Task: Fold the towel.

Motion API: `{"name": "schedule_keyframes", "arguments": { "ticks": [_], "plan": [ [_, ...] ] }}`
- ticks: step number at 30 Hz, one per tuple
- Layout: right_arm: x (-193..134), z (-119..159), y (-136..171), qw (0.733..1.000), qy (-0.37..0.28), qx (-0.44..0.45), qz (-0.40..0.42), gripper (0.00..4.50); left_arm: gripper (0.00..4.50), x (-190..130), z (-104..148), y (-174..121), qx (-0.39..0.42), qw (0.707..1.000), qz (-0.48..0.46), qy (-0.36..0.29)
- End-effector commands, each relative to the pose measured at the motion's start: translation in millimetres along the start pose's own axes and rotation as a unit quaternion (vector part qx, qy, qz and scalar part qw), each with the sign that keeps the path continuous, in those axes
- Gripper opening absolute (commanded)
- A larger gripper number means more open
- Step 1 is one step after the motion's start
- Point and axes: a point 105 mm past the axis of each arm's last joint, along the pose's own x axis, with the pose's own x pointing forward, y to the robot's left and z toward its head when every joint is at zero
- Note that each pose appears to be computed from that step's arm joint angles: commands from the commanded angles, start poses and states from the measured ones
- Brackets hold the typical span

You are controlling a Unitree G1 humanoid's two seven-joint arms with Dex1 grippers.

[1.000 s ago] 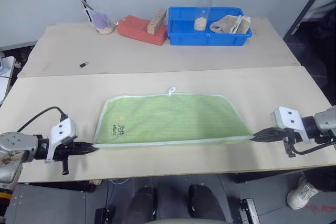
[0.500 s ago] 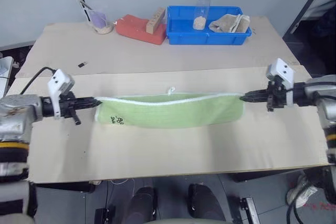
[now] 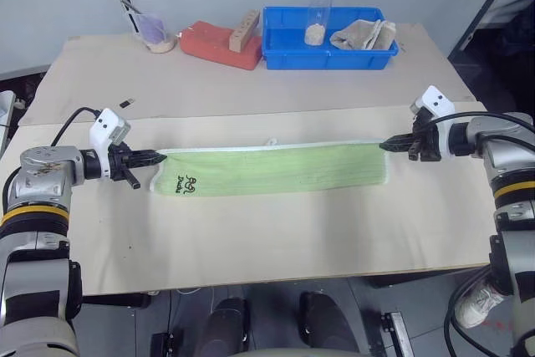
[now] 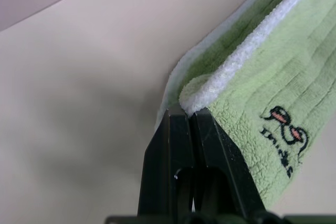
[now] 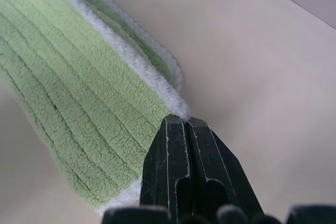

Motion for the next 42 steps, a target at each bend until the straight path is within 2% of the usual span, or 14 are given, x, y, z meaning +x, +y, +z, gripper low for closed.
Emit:
{"name": "schedule_keyframes", "arguments": {
  "ticks": [1,7,9,10,13,18,19,20,21,23,26,34,37,42],
  "plan": [
    [0.1,13.4,-6.2,1.000,-0.019,-0.009,-0.023,0.02,0.00,3.4,9.0,6.2,0.019,1.000,0.023,-0.011],
    [8.6,14.4,-10.6,0.999,-0.020,0.004,-0.048,0.02,0.00,12.0,10.7,12.1,0.012,0.999,0.049,-0.020],
    [8.6,14.8,-11.3,0.998,-0.022,0.004,-0.051,0.65,0.00,12.7,11.3,16.6,0.009,0.997,0.068,-0.023],
    [8.3,15.8,-11.9,0.998,-0.026,0.003,-0.054,0.97,0.61,12.9,11.1,17.7,0.010,0.997,0.072,-0.022],
    [6.3,19.8,-14.6,0.997,-0.037,0.001,-0.065,1.95,1.79,12.8,11.0,18.9,0.015,0.997,0.077,-0.022],
    [-4.5,28.3,-20.4,0.994,-0.061,-0.005,-0.089,3.68,4.28,7.4,12.6,23.2,0.031,0.995,0.093,-0.026],
    [-9.0,30.4,-21.1,0.993,-0.069,-0.007,-0.094,4.03,4.50,4.3,15.3,23.7,0.038,0.994,0.095,-0.031],
    [-14.2,32.2,-21.5,0.992,-0.076,-0.011,-0.101,4.35,4.50,0.6,19.8,23.7,0.051,0.993,0.096,-0.039],
    [-17.7,33.2,-21.6,0.991,-0.081,-0.014,-0.106,4.47,4.50,-1.8,22.9,23.6,0.059,0.993,0.096,-0.045],
    [-30.0,34.2,-19.0,0.987,-0.107,0.000,-0.123,4.47,4.50,-6.0,39.4,10.8,0.122,0.988,0.069,-0.063],
    [-45.9,19.8,-3.4,0.979,-0.131,0.032,-0.150,4.47,4.50,-5.5,64.9,-36.4,0.192,0.976,-0.030,-0.099],
    [-59.0,-27.6,52.2,0.954,-0.134,0.205,-0.170,4.47,4.50,4.7,72.9,-138.6,0.244,0.938,-0.222,-0.105],
    [-59.0,-40.2,70.4,0.940,-0.130,0.269,-0.164,4.47,4.50,9.1,78.1,-153.0,0.250,0.930,-0.244,-0.114],
    [-42.8,-42.6,95.7,0.922,-0.135,0.342,-0.122,4.47,4.50,14.7,78.1,-157.8,0.255,0.924,-0.258,-0.118]
  ]
}}
